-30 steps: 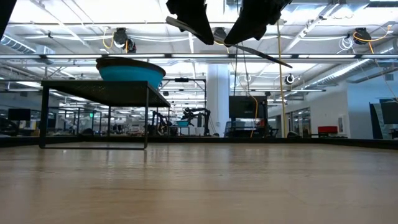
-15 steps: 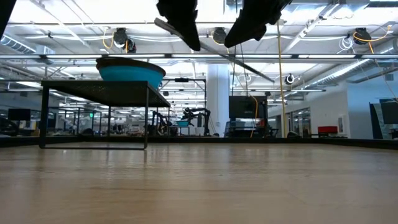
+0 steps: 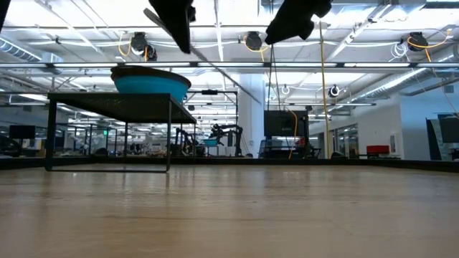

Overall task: Pick & Place Fruit
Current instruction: Put the blue knife on the shelf

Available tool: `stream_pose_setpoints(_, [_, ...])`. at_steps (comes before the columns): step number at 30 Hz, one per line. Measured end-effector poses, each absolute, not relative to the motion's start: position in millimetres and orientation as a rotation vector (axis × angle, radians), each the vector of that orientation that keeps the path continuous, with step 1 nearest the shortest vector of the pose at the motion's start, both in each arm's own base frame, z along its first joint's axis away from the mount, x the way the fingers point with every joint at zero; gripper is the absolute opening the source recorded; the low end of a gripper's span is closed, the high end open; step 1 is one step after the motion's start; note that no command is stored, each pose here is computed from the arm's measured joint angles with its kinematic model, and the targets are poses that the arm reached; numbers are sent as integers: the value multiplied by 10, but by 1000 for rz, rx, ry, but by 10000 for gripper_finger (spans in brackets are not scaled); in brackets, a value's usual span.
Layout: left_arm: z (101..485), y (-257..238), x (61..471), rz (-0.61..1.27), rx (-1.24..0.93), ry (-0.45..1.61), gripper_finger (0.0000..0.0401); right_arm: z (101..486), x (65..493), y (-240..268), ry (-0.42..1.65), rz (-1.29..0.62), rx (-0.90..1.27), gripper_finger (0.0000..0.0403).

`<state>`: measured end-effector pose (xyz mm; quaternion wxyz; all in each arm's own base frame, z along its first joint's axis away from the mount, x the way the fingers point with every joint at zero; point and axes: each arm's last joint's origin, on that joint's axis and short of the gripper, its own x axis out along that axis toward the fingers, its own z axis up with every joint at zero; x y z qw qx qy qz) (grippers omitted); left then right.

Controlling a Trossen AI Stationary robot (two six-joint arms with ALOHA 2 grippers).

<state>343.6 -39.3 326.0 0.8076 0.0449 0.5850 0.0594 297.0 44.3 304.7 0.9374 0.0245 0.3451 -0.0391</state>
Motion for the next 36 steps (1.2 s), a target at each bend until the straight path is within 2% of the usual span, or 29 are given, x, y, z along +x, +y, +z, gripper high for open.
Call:
stream_pose_setpoints(3, [3438,-353,3301,178,112,1197,21,3049,2943,438,719,-90,72,128])
stream_pose_setpoints(8, [3703,-256,3051,265,125,1125,47,3039,2923,438,739,-96,88,124])
stream_pose_setpoints(15, [3977,-120,2712,314,110,1066,20,3039,2919,437,741,-97,87,124])
stream_pose_setpoints(20, [4117,-52,2481,384,106,1013,32,3038,2918,437,743,-96,87,123])
stream_pose_setpoints(24, [4087,-39,2297,401,70,972,54,3038,2918,438,743,-96,87,123])
stream_pose_setpoints(32, [3736,-79,2032,377,6,891,21,3042,2922,437,737,-96,89,123])
stream_pose_setpoints(36, [3518,-85,1913,365,-38,850,32,3044,2924,437,735,-99,100,123])
